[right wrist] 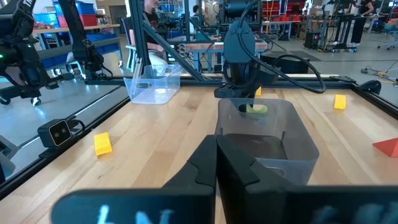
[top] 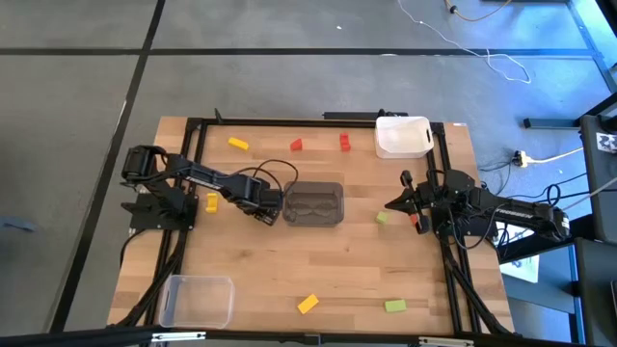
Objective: Sort & place blocks by color
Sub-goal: Put the top left green block into the transparent bin
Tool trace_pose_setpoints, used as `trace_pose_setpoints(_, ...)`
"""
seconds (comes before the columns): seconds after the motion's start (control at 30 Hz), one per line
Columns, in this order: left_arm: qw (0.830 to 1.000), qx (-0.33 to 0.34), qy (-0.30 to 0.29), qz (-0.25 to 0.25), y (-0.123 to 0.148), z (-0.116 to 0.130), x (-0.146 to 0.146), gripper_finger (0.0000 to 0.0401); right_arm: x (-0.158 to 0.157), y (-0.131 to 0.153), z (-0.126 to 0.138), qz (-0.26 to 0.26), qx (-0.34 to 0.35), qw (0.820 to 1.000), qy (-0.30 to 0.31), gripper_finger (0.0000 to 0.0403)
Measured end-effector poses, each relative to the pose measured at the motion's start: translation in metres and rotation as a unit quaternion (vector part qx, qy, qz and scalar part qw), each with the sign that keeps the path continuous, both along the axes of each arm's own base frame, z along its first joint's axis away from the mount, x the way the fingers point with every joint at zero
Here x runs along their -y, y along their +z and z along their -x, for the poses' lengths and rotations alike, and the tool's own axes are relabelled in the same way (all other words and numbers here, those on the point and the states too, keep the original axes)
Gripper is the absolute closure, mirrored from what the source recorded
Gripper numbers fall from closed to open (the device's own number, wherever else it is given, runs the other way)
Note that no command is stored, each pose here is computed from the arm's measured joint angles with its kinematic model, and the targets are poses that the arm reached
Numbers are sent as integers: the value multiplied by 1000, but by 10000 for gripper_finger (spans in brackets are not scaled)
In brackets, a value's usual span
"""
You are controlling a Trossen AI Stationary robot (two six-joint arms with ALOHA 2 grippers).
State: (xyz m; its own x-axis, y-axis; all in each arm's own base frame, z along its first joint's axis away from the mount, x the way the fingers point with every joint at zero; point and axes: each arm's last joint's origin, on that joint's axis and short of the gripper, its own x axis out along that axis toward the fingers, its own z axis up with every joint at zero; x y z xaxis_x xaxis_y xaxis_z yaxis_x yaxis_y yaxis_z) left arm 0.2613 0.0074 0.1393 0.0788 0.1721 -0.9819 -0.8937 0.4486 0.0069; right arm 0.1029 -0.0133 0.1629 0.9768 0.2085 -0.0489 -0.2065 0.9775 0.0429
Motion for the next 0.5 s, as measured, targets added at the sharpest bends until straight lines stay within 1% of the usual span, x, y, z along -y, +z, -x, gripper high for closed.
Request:
trace_pose_setpoints(0.13, 1000, -1, -4, -2, 1, 1, 0, 279, 0, 0, 0, 1, 0, 1000, 0, 398)
trace_pose_setpoints(0.3, 1000, 9, -9, 1, 12, 6, 0, 279, 0, 0, 0, 0, 0, 1000, 0, 398)
trace_pose_setpoints(0.4, 999, 32, -24, 5, 33, 10, 1, 279, 0, 0, 0, 0, 1, 1000, 0, 398)
trace_pose_setpoints(0.5, 996, 55, -70, 25, 55, 18, 5, 279, 0, 1, 0, 1, 4, 1000, 0, 398)
